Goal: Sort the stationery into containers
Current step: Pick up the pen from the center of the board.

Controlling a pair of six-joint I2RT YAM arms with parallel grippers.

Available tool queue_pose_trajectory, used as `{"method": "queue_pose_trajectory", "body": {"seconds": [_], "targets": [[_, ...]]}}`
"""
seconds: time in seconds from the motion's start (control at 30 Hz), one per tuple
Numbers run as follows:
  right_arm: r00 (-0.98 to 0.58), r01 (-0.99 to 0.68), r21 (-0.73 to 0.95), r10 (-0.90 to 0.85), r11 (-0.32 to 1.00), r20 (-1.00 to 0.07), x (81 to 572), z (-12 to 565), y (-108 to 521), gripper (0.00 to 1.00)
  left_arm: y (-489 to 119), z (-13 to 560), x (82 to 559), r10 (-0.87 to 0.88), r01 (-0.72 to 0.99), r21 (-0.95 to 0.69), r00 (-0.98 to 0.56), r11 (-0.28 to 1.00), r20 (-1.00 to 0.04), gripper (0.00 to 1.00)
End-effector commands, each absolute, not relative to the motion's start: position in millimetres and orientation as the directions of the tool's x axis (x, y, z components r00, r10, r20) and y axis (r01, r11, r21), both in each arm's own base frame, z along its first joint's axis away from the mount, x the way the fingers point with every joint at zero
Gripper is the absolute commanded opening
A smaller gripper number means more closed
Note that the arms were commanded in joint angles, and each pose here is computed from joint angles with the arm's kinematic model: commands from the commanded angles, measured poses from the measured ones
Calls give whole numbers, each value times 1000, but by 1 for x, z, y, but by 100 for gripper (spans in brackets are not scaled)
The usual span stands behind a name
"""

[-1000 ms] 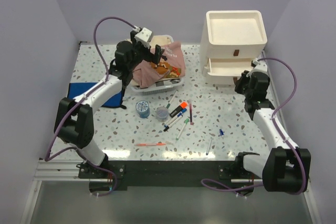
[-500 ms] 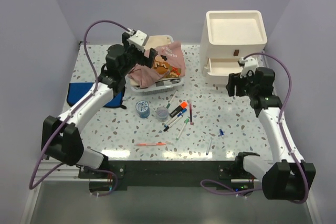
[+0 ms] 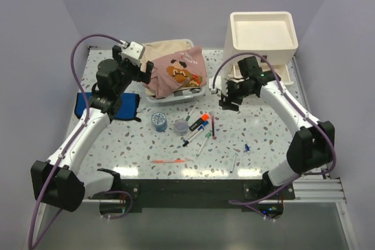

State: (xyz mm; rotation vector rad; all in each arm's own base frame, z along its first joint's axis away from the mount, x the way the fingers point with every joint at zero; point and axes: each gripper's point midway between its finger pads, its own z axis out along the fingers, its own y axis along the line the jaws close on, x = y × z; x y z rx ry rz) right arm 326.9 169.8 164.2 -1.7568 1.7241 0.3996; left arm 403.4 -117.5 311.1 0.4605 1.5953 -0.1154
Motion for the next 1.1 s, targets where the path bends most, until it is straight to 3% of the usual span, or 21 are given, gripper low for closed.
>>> {"method": "queue_pose_trajectory", "body": {"seconds": [0.0,0.03,0.1,0.13,0.23,0.3,0.43,0.5,0.53,0.6,0.83,1.07], "targets": [[363,-920,-338,-754,-198,-547,307,158,198,65,-100,311,391,217,336,197,-23,921,-976,100],[351,-926,-327,-755,-190,-555,305,153,206,65,-96,312,390,219,325,201,-19,924,-976,100],[198,-965,-260,-765,-41,-612,316,147,218,65,-95,314,390,222,319,207,-12,925,-975,100],[5,-978,-158,-749,133,-663,319,149,223,65,-95,318,390,220,320,207,-3,924,-975,100],[-234,-937,-24,-676,348,-698,333,145,234,64,-96,327,391,214,319,208,18,925,-977,100],[-233,-931,-22,-640,365,-732,333,146,240,62,-96,329,392,214,317,208,19,925,-977,100],[-11,-964,-172,-680,201,-733,328,142,252,61,-91,328,393,240,299,230,6,926,-971,100],[15,-968,-182,-682,174,-731,332,144,257,58,-88,328,394,256,293,245,2,924,-967,100],[62,-980,-175,-685,97,-726,329,137,264,56,-87,327,395,260,289,250,2,924,-966,100],[134,-984,-180,-711,-11,-690,321,134,268,49,-86,326,397,265,285,254,1,924,-964,100],[440,-898,-291,-678,-330,-589,317,112,282,49,-88,328,416,276,283,260,-18,923,-961,100],[556,-827,-257,-658,-501,-508,318,86,275,47,-83,332,421,285,257,280,19,925,-958,100]]}}
